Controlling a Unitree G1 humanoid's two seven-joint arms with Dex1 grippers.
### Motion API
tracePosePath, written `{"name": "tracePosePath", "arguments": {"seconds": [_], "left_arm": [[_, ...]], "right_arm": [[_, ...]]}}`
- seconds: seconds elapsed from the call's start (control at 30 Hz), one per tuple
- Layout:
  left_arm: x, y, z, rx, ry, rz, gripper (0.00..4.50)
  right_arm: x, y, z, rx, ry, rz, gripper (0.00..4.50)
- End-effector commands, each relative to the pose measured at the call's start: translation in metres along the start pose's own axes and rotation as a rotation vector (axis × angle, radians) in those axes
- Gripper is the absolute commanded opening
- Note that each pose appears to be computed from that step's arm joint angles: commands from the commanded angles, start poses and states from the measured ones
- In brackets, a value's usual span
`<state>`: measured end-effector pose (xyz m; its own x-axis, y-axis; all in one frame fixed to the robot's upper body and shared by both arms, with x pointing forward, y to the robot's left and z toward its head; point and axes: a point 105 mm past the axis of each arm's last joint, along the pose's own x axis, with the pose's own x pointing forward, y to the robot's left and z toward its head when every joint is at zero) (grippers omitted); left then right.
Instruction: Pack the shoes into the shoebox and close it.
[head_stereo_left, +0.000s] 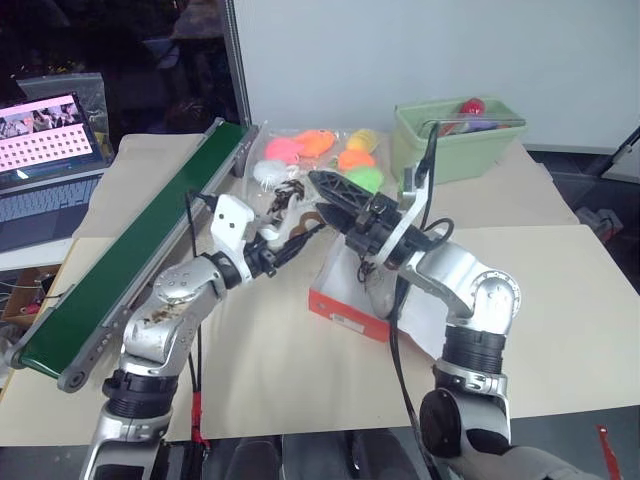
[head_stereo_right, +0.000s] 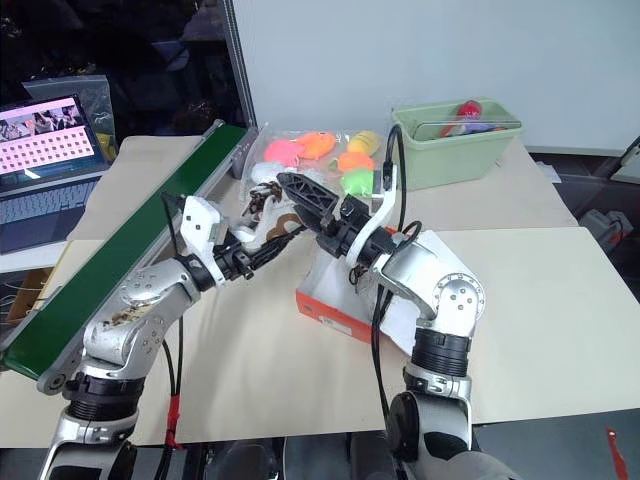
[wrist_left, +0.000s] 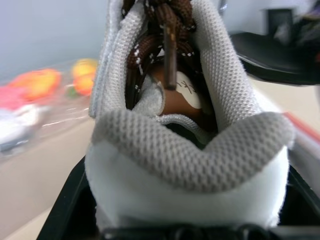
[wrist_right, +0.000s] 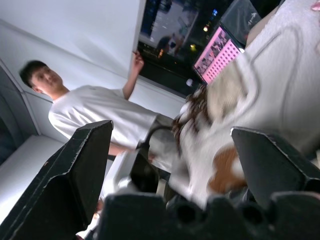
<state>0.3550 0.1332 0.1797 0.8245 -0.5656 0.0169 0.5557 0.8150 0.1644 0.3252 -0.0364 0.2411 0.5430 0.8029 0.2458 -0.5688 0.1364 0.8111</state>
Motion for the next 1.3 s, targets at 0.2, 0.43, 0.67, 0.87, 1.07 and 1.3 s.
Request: {"name": "tracePosePath", "arguments": {"seconds": [0.2, 0.43, 0.67, 0.87, 1.07, 1.3], "left_arm": [[0.005, 0.006, 0.021, 0.087, -0.075, 0.046, 3.00], [0.006, 0.008, 0.036, 0.095, -0.118, 0.057, 3.00], [-0.002, -0.005, 0.061, 0.007, -0.194, -0.036, 3.00], [-0.011, -0.013, 0.065, 0.024, -0.165, -0.096, 3.00], [-0.013, -0.027, 0.067, 0.019, -0.155, -0.157, 3.00], [-0.009, -0.045, 0.077, -0.001, -0.185, -0.223, 3.00]], "right_arm": [[-0.001, 0.011, 0.001, -0.050, -0.003, 0.030, 4.50], [-0.003, 0.005, -0.002, -0.068, 0.009, 0.013, 4.50], [-0.004, 0.000, -0.001, -0.075, 0.002, -0.002, 4.50], [-0.004, -0.002, 0.000, -0.074, 0.001, -0.004, 4.50], [0.000, -0.005, 0.001, -0.084, -0.003, -0.017, 4.50], [0.013, -0.018, 0.003, -0.101, -0.019, -0.063, 4.50]]}}
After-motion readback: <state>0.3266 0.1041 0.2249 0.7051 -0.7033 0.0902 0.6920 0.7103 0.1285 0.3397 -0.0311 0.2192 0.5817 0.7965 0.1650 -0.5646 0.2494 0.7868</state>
